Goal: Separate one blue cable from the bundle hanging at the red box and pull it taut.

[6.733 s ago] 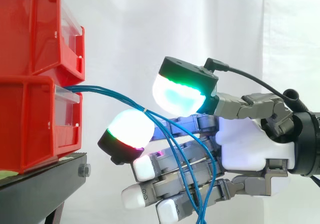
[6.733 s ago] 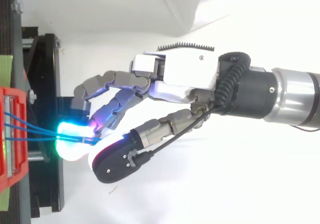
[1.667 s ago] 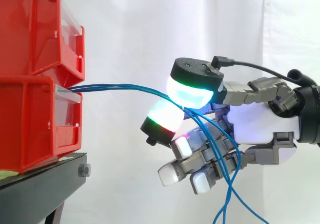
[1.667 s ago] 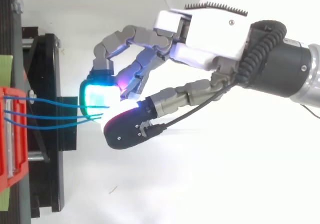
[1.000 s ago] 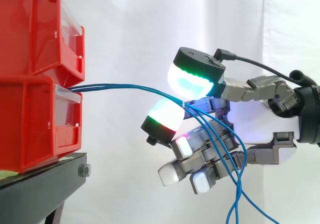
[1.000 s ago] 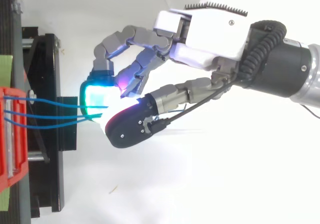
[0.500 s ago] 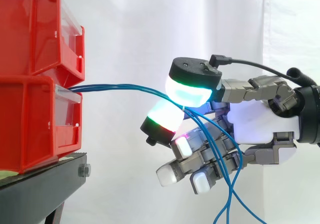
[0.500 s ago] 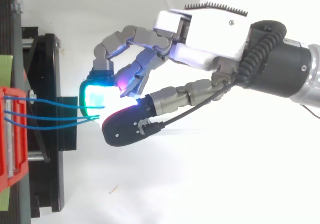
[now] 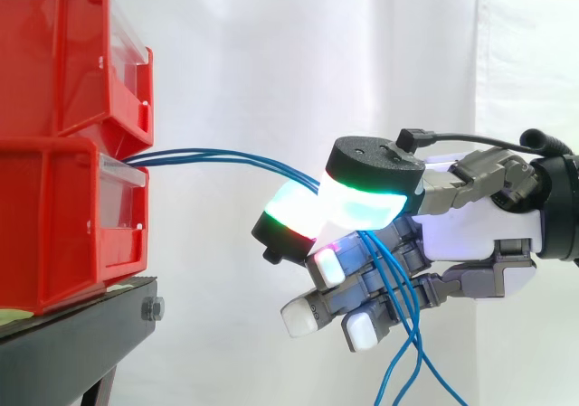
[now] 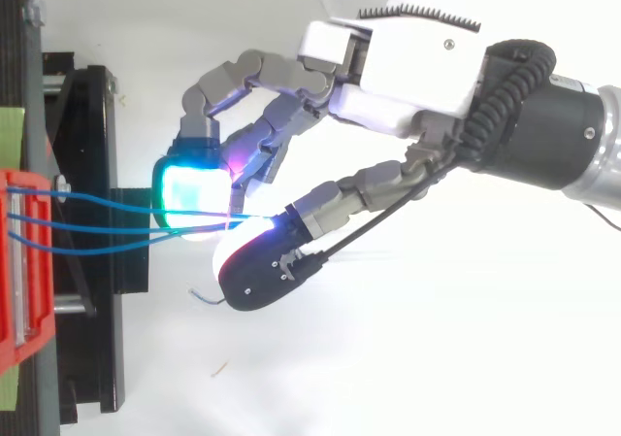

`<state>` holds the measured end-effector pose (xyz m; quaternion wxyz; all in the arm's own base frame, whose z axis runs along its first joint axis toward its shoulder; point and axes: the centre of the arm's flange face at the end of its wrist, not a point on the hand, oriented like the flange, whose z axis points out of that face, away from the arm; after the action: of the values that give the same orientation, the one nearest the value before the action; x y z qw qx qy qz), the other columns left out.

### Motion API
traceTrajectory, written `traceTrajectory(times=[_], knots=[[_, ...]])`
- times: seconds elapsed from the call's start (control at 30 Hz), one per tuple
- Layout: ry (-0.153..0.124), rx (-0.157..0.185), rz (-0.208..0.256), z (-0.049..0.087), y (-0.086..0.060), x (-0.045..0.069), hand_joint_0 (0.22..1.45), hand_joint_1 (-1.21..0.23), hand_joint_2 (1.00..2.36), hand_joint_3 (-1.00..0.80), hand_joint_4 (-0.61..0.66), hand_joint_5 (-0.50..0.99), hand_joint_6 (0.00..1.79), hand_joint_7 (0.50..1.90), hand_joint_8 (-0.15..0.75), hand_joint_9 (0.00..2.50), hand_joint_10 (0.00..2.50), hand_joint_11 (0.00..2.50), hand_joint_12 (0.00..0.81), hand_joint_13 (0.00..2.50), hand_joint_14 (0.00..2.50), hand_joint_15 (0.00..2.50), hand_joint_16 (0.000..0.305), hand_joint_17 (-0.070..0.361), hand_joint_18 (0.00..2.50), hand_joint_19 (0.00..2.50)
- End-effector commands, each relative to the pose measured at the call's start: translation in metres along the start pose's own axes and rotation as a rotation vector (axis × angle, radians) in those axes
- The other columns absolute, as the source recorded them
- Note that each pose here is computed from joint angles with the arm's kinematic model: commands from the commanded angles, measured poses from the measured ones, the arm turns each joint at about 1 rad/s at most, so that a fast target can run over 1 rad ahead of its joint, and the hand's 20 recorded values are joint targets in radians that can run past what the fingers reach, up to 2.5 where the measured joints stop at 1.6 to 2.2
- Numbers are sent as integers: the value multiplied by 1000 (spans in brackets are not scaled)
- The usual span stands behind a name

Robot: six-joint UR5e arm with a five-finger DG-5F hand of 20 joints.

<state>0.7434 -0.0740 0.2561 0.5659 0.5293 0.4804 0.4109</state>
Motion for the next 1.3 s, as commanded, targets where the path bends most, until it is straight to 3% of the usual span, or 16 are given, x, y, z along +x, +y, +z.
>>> traceTrajectory(times=[0.0,0.13,0.33,0.47,0.57,0.67,0.73,0.83,0.9,1.1,1.2,1.27], knots=[[0,0,-1,0,0,0,743,-939,1000,-500,159,-170,916,1084,315,924,18,797,349,766,15,369,42,95,853,577],[0,0,-1,0,0,0,585,-837,1000,-500,156,-156,896,1058,318,940,19,790,352,776,14,383,43,96,852,618],[-1,-7,1,1,1,0,594,-835,1000,-500,172,-146,858,1060,314,921,18,747,352,763,16,380,43,97,837,624],[-1,-7,1,1,1,0,577,-751,1000,-500,165,-143,848,1066,316,920,20,728,353,766,14,383,43,97,837,638],[-1,-7,1,1,1,1,625,-680,1000,-500,127,-138,848,1117,311,936,18,731,350,769,15,385,42,95,832,654],[-1,-7,1,1,1,1,630,-760,1007,-391,101,-138,869,1143,321,933,18,735,356,767,17,397,43,96,833,666],[-1,-6,1,0,1,1,641,-846,1014,-260,63,-140,870,1236,324,928,18,734,358,766,14,389,44,98,840,662],[1,-6,1,0,1,1,674,-912,1016,-214,-8,-154,903,1178,319,903,19,742,360,761,14,387,44,98,842,647],[1,-7,1,1,1,1,701,-950,1017,-205,-16,-160,908,1242,318,892,18,745,359,757,16,385,44,98,846,628],[-2,-9,2,1,1,0,803,-955,1015,-284,-110,-167,921,1353,327,915,19,702,348,752,15,373,43,97,829,631],[-1,-7,1,1,1,1,859,-910,1005,-441,-109,-171,924,1450,319,919,18,701,347,748,14,378,42,95,806,656],[-1,-9,2,1,1,1,868,-901,1001,-486,-139,-171,930,1431,313,937,19,714,347,751,14,380,42,94,803,652]])
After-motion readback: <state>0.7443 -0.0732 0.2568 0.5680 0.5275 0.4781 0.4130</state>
